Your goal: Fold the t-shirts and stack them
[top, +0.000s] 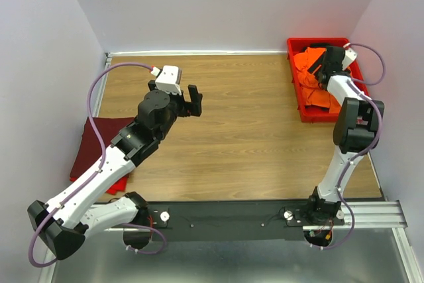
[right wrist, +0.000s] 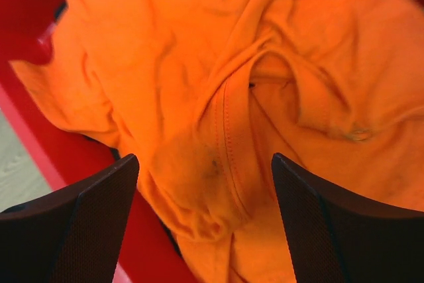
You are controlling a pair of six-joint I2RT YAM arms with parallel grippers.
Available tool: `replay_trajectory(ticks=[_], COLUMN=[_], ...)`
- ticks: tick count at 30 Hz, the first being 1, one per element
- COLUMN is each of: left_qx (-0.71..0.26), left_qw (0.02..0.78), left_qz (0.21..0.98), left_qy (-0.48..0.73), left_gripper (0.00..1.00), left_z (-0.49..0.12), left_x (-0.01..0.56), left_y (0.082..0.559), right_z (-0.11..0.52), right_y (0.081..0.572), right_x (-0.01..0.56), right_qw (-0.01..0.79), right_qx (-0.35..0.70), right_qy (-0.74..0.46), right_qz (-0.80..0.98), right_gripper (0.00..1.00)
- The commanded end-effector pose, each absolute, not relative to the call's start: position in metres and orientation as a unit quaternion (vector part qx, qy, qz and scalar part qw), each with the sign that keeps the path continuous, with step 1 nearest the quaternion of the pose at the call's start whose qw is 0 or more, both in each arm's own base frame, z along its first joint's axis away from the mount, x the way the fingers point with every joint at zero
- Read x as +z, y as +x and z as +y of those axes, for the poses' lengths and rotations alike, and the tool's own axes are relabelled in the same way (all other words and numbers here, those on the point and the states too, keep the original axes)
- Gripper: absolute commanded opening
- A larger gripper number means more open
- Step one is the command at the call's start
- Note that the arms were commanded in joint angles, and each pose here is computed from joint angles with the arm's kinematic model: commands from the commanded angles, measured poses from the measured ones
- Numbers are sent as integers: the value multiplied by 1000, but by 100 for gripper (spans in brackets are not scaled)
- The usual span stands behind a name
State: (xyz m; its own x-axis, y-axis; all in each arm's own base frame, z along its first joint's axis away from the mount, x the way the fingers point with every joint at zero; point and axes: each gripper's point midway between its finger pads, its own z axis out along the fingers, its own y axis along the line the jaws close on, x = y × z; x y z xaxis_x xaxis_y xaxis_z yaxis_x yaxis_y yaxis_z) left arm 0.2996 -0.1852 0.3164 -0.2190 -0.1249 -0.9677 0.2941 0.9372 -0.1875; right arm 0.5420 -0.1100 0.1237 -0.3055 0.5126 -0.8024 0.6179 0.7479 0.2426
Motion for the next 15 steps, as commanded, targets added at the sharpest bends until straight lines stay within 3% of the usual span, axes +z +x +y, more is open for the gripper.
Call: replay_trajectory(ticks=[1,7,15], left_qx=[-180,-181,-179], left_qw=[624,621,620], left_qz=[758,761,763], left_qy=[57,53,43], left_gripper=[98,98,98], left_z=[-186,-182,-176], left_x=[317,314,312], left_y=[301,307,313], right_z=[-110,-108,-108], right_y=[554,559,554], right_x=[106,78,111], right_qw=[455,434,458], right_qx=[-31,-25,-21], right_qy=[363,369,375], right_qz=[813,821,806], right_gripper=[86,75,11])
